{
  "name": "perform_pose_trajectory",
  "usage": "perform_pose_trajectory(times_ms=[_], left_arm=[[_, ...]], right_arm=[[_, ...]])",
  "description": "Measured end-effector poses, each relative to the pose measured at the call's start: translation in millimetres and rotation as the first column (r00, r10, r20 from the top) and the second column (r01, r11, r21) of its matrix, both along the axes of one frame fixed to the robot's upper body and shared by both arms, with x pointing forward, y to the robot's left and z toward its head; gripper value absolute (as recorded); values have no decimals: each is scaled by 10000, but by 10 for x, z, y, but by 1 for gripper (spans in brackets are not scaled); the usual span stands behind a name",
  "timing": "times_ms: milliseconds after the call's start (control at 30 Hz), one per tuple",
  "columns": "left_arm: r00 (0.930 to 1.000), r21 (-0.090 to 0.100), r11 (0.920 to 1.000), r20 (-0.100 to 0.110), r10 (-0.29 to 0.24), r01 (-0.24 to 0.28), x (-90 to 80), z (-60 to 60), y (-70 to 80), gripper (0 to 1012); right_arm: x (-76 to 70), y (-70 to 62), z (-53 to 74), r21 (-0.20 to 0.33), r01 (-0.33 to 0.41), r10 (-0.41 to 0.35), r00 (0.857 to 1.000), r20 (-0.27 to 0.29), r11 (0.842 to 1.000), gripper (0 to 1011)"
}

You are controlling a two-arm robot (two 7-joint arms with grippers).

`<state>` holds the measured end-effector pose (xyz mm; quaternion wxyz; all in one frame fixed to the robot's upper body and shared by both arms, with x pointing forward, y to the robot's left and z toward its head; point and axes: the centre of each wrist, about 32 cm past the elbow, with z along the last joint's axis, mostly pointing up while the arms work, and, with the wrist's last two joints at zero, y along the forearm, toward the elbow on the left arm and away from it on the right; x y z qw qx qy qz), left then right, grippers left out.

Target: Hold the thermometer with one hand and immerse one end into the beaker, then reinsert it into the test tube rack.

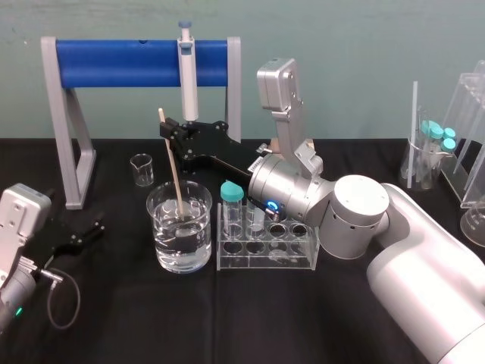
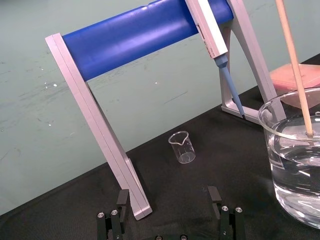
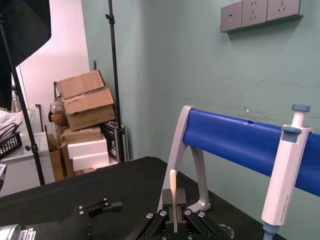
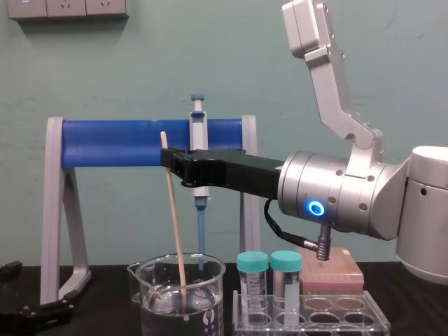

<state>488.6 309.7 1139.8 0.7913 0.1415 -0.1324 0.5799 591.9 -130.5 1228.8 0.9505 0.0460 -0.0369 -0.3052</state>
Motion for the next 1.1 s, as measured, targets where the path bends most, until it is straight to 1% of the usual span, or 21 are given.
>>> perform_pose_trajectory(times_ms=[900, 1100], left_arm=[[10000, 0, 10000, 0, 0, 0, 0, 0, 0, 1004], [10000, 0, 10000, 0, 0, 0, 0, 0, 0, 1004]], right_arm=[[-1, 0, -2, 0, 2, -2, 10000, -3, 10000, 36], [-64, 16, -18, 111, 40, -40, 10000, 14, 9999, 36]])
